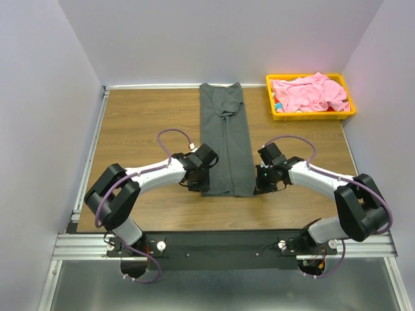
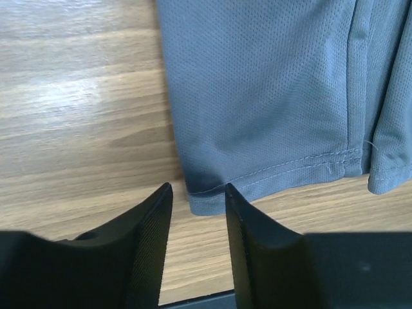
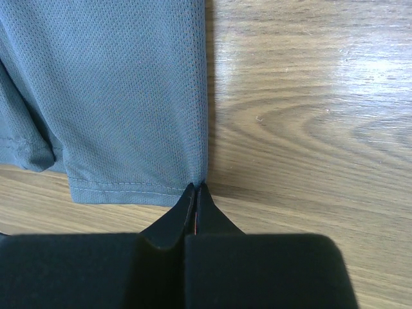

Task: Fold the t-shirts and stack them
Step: Fold the tshirt

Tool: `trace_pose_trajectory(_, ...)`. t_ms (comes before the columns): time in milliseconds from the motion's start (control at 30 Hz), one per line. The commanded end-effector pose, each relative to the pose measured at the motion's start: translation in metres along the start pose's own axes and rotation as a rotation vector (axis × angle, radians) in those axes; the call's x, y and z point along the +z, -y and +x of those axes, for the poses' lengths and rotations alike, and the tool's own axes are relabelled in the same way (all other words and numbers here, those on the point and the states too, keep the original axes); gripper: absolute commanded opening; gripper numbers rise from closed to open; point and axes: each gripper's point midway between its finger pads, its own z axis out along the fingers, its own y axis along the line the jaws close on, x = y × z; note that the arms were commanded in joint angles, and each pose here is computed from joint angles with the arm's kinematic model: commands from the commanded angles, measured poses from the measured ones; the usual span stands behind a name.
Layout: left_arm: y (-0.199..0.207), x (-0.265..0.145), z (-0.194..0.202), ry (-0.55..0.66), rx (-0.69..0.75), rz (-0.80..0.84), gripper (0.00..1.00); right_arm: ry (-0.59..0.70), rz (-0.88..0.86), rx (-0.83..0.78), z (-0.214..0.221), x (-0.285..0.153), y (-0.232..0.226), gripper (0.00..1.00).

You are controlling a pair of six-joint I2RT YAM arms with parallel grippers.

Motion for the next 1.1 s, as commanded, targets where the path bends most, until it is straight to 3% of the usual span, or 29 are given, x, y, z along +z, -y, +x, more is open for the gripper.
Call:
trace_pose_trajectory(0, -0.004, 0.003, 0.003, -0.002, 0.015, -0.053, 0.4, -0.083, 0.077, -0.014, 0.028, 0.009, 0.025, 0.01)
trace_pose_trajectory(67, -0.004, 0.005, 0.01, -0.016, 0.017, -0.062, 0.31, -0.08, 0.079, -0.015, 0.028, 0.008, 0.026, 0.01)
trace_pose_trajectory(633, -0.026, 0.021, 0.033, -0.058, 0.031, -0.162, 0.31, -0.082, 0.07, -0.024, 0.028, 0.009, 0.024, 0.01)
trace_pose_trajectory(667, -0.027, 0.022, 0.035, -0.063, 0.033, -0.167, 0.29, -0.083, 0.072, -0.021, 0.028, 0.009, 0.025, 0.01)
trace_pose_trajectory(767, -0.027, 0.022, 0.035, -0.057, 0.041, -0.168, 0.01, -0.08, 0.068, -0.024, 0.028, 0.009, 0.024, 0.01)
trace_pose_trajectory(1067, -0.026, 0.014, 0.069, -0.108, 0.107, -0.165, 0.0, -0.097, 0.023, -0.005, 0.043, -0.002, 0.014, 0.01)
